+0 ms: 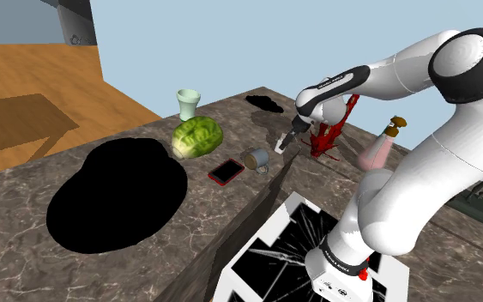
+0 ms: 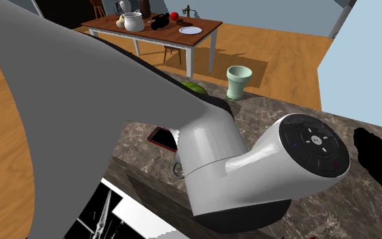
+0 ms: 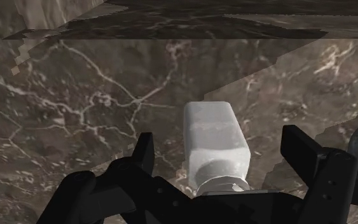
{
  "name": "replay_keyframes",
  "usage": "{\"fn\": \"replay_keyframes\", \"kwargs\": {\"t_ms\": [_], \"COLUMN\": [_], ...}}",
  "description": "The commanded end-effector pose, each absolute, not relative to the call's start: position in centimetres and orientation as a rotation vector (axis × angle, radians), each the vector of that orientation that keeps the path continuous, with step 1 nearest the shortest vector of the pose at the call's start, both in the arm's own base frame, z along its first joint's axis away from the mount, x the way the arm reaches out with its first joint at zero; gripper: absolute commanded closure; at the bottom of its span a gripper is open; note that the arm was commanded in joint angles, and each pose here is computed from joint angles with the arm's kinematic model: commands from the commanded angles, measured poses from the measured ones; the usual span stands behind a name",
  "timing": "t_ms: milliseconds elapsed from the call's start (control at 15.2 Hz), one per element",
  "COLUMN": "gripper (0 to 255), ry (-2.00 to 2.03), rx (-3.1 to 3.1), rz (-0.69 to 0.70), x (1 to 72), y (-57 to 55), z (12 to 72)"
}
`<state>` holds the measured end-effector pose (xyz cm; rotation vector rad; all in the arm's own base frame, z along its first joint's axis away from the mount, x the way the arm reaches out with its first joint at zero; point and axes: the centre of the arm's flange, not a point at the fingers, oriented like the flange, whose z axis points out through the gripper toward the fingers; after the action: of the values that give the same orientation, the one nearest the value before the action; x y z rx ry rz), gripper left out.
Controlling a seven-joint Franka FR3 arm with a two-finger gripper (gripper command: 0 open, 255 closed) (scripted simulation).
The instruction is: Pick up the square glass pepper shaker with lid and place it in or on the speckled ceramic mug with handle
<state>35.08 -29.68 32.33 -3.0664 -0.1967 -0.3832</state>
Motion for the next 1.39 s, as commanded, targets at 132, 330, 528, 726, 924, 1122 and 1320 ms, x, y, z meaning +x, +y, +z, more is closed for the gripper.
{"fn": "replay_keyframes", "kwargs": {"t_ms": [132, 330, 528, 726, 924, 1122, 1320], "gripper": [0, 255, 255, 255, 255, 255, 255], "ry": [-0.196, -0.196, -0.196, -0.196, -0.196, -0.196, -0.196], "rx": [-3.067, -3.067, -3.067, -3.067, -3.067, -3.067, -3.067], "rz": [-0.384, -0.384, -0.384, -0.384, -0.384, -0.384, -0.384], "x": [35.1, 35.1, 35.1, 35.1, 35.1, 35.1, 35.1], "y": [-29.7, -29.7, -29.7, -29.7, -29.7, -29.7, -29.7], "z": [32.2, 32.2, 32.2, 32.2, 32.2, 33.8, 35.4]}}
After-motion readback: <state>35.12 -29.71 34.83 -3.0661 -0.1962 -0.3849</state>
